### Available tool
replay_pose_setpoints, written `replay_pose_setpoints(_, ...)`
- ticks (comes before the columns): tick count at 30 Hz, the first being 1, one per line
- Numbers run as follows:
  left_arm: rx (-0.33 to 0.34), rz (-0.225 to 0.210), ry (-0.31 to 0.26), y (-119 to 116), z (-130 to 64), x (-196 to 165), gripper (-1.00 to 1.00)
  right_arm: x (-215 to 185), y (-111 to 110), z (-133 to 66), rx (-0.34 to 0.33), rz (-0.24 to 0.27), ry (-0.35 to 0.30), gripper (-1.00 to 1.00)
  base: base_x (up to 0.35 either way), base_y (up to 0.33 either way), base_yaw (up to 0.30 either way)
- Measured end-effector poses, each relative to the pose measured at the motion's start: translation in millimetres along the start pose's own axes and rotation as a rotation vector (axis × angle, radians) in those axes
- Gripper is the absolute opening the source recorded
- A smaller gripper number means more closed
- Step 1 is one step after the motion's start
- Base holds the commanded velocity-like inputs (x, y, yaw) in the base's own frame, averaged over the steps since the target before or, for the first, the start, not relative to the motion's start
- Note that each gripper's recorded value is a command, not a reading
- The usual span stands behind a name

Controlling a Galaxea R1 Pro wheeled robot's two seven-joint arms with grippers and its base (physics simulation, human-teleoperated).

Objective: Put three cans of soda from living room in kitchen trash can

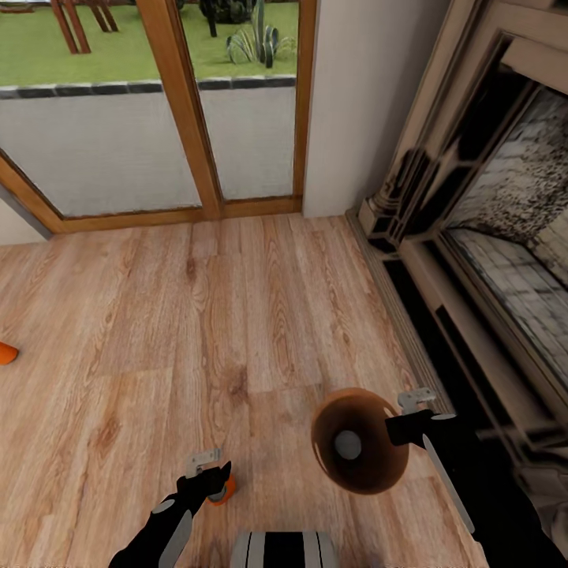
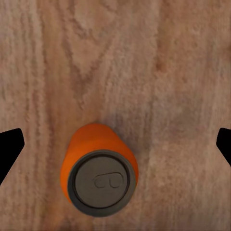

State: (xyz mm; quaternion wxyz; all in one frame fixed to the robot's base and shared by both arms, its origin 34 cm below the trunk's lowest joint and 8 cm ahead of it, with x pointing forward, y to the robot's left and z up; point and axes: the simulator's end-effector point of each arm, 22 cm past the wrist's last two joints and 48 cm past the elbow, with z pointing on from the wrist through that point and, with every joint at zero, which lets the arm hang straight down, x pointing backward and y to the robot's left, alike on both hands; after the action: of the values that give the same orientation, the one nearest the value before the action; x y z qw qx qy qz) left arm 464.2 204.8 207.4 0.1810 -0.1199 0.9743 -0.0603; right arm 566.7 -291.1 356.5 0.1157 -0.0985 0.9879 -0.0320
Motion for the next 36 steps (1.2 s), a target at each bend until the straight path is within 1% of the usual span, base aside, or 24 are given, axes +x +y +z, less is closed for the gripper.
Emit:
replay_pose_setpoints(14, -0.005, -0.002, 0.02, 3, 3.7, 11, 1.0, 7, 2, 8.2, -0.005, 0.0, 0.019, -1.0, 0.0, 0.0, 0.0)
replay_pose_setpoints(24, -0.007, -0.002, 0.02, 4, 4.8, 13, 1.0, 9, 2, 10.6, -0.006, -0.001, 0.025, -1.0, 0.0, 0.0, 0.0)
replay_pose_setpoints(36, -0.012, -0.003, 0.037, 7, 7.6, 21, 1.0, 16, 4, 17.0, -0.009, -0.002, 0.042, -1.0, 0.0, 0.0, 0.0)
